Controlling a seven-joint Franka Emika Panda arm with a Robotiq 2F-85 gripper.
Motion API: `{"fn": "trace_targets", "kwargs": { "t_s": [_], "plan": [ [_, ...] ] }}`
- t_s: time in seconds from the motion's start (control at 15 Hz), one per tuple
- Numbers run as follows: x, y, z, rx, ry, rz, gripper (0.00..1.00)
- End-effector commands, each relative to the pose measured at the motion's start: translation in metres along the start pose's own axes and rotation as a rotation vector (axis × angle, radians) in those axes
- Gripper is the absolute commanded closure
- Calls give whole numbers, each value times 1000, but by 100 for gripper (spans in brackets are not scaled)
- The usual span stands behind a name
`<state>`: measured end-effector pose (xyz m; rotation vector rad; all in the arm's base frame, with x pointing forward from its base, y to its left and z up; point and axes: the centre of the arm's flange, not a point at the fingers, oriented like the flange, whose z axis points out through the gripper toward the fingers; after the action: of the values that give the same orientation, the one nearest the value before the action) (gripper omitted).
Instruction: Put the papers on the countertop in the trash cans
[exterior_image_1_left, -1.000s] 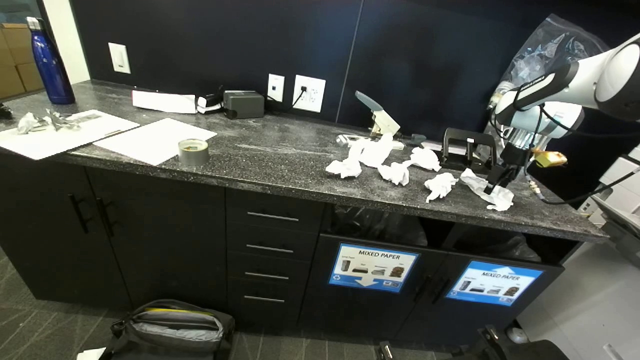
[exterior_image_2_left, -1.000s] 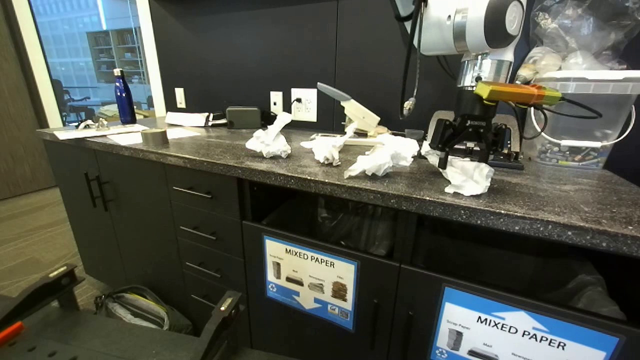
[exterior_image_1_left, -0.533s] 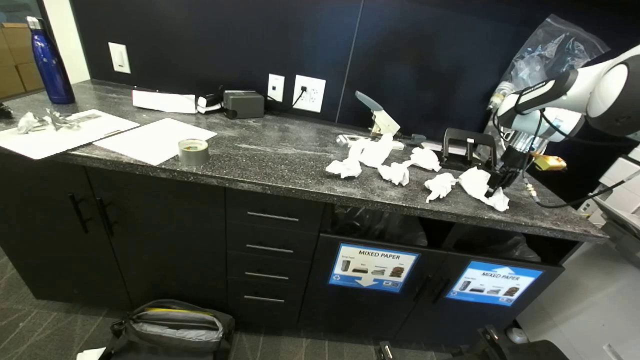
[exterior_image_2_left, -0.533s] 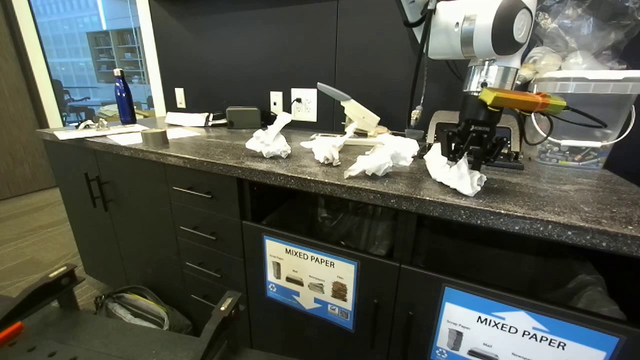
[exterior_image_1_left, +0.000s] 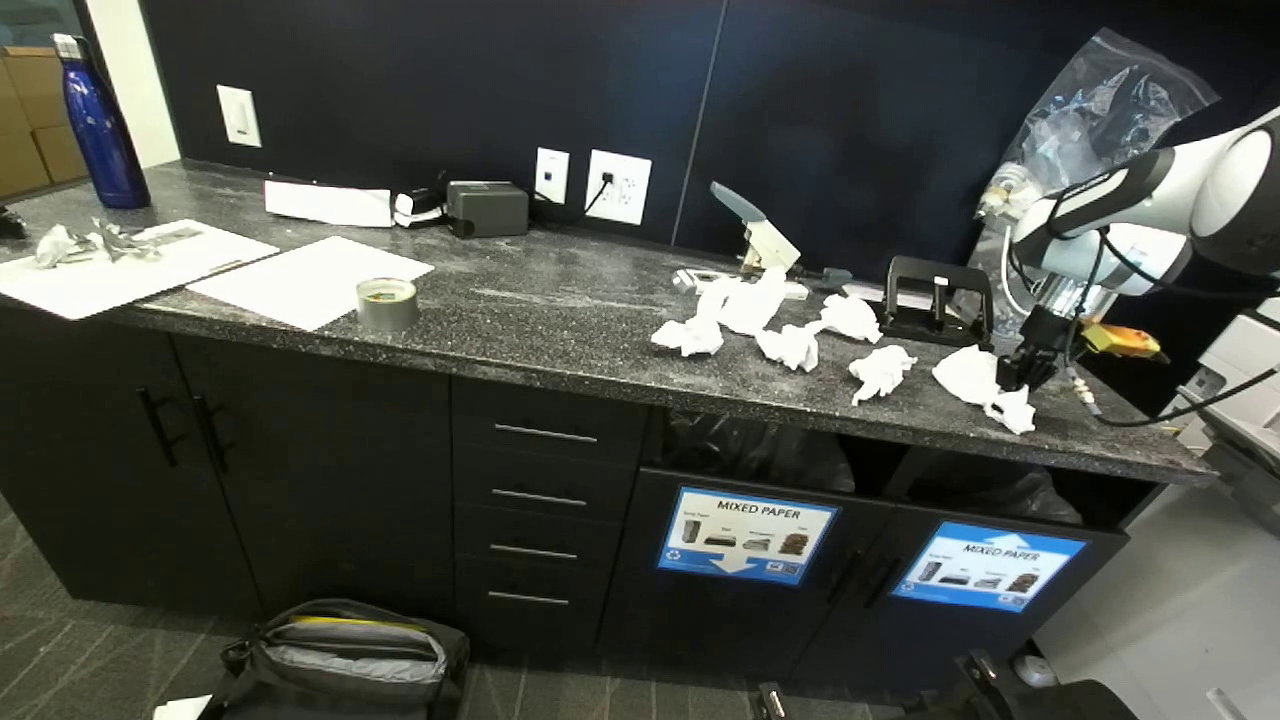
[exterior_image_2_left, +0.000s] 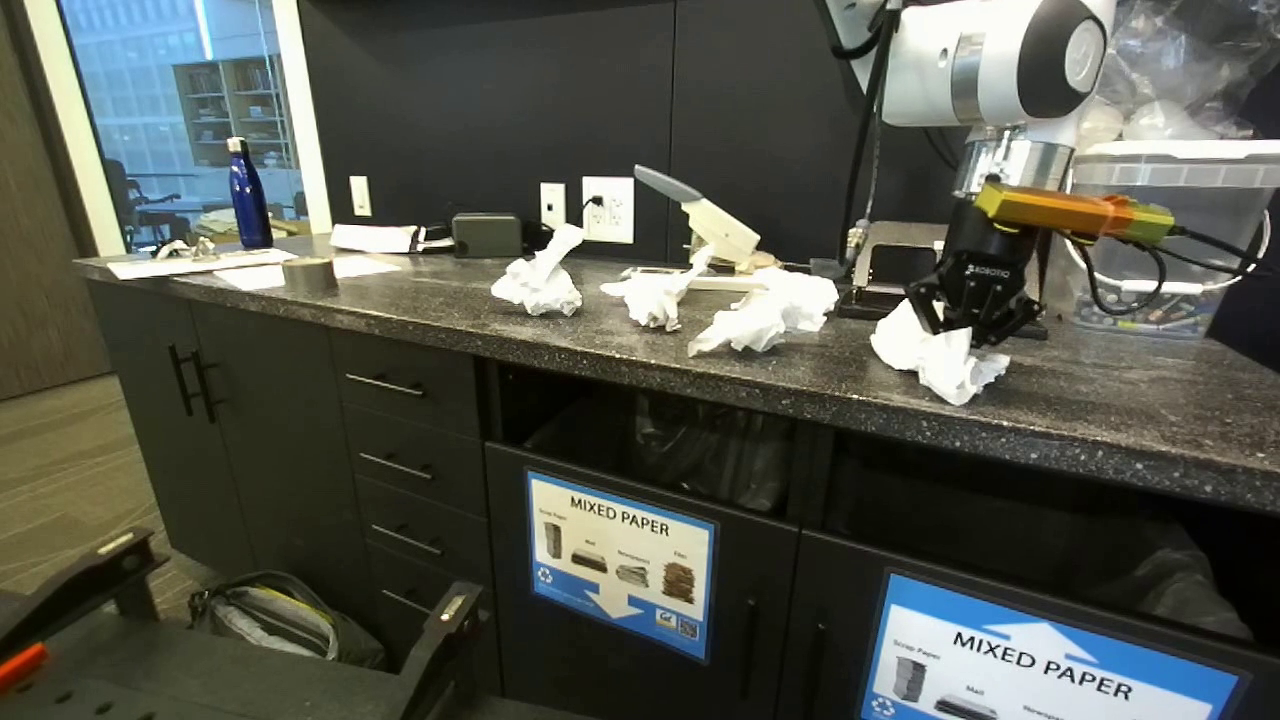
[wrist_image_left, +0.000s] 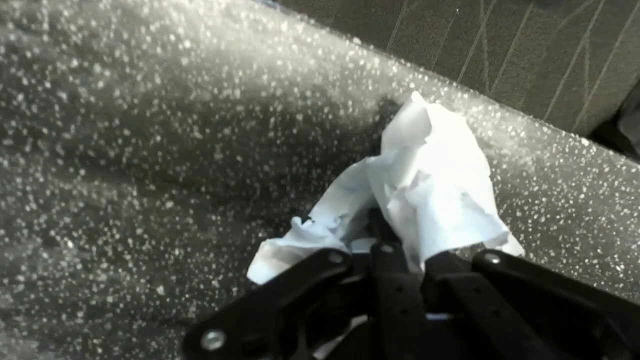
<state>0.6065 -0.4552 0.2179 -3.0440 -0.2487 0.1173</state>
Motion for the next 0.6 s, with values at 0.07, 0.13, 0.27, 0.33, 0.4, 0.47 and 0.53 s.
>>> {"fn": "trace_targets", "kwargs": {
  "t_s": [0.07,0.13,0.27,0.33,0.4,0.47,0.53],
  "plan": [
    [-61,-29,-12,-10,-11,148,97],
    [-74,-34,-12,-14,-17,187,96],
    [-101,-45,-11,-19,-31,260,95],
    [-111,-47,-10,-23,-39,290,96],
    [-121,-51,-8,-27,-48,320,95],
    [-130,-55,-5,-31,-55,345,97],
    [-139,-59,1,-30,-64,359,96]
  ]
}}
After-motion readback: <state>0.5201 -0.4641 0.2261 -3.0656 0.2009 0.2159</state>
